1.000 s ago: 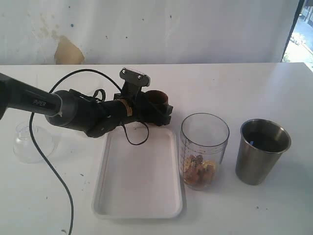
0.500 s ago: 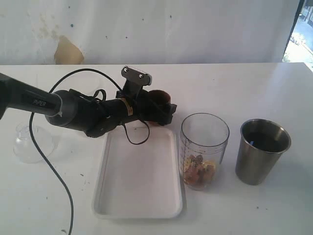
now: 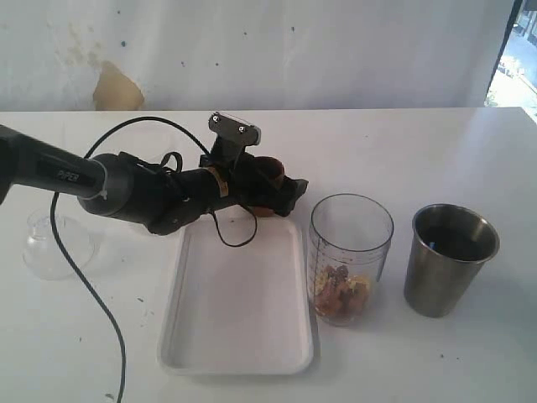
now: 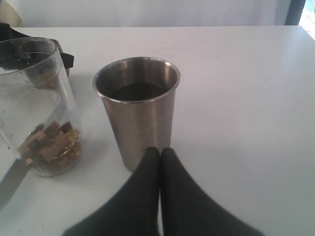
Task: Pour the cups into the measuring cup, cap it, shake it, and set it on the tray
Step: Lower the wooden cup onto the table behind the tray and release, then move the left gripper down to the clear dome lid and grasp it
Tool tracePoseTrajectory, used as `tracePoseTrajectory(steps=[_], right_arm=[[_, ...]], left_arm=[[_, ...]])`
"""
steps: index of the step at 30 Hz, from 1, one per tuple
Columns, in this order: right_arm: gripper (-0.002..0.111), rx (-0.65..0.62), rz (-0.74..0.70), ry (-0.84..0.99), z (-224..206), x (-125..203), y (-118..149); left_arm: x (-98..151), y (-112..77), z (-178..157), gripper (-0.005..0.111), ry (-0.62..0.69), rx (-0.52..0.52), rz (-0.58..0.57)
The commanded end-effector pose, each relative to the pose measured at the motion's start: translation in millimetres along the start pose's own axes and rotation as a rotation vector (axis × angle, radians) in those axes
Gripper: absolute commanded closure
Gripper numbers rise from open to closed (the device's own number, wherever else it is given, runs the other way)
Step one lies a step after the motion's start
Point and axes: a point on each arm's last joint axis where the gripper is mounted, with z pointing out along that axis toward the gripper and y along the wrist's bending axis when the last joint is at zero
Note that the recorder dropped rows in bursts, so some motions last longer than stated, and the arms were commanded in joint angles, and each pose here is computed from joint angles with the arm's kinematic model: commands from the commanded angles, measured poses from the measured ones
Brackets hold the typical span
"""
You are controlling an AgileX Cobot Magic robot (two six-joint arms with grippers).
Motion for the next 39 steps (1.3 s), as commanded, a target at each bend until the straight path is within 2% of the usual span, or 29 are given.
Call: tracePoseTrajectory(steps=[1,12,18,20,24,31,33,36,38,39], right_arm=[[0.108,0.002,-0.001,-0.014,0.2,0.2,-0.2],[0.108,0.002,-0.001,-0.014,0.2,0.2,-0.2],[0.108,0.002,-0.001,-0.014,0.2,0.2,-0.2],[0.108,0.002,-0.001,-0.014,0.2,0.2,-0.2],[0.108,0.002,-0.001,-0.014,0.2,0.2,-0.2],[0.108,0.002,-0.001,-0.014,0.2,0.2,-0.2],[0.108,0.002,-0.001,-0.014,0.2,0.2,-0.2],[0.108,0.002,-0.001,-0.014,0.2,0.2,-0.2],[0.108,0.002,-0.001,-0.014,0.2,0.2,-0.2],[0.108,0.002,-0.001,-0.014,0.2,0.2,-0.2]], left_arm=[[-16.3,-1.2,-5.4,0.002,-0.037,0.002,0.008],[-47.9,-3.3,-20.0,0.002,-0.108,0.001,0.020],[-75.7,-5.6,-34.5,0.002,-0.179,0.002,0.039],[-90.3,-6.3,-43.3,0.002,-0.220,-0.002,0.081],[-116.7,-6.7,-65.4,0.002,-0.211,-0.043,0.157],[-160.8,-6.1,-121.8,0.002,-0.115,-0.142,0.156],[-172.6,-6.6,-140.6,0.006,-0.099,-0.168,0.161],[-187.6,-7.3,-169.3,0.020,-0.073,-0.210,0.183],[-194.1,-7.0,-188.6,0.033,-0.035,-0.244,0.184],[-196.5,-6.3,-203.4,0.045,0.013,-0.273,0.190]])
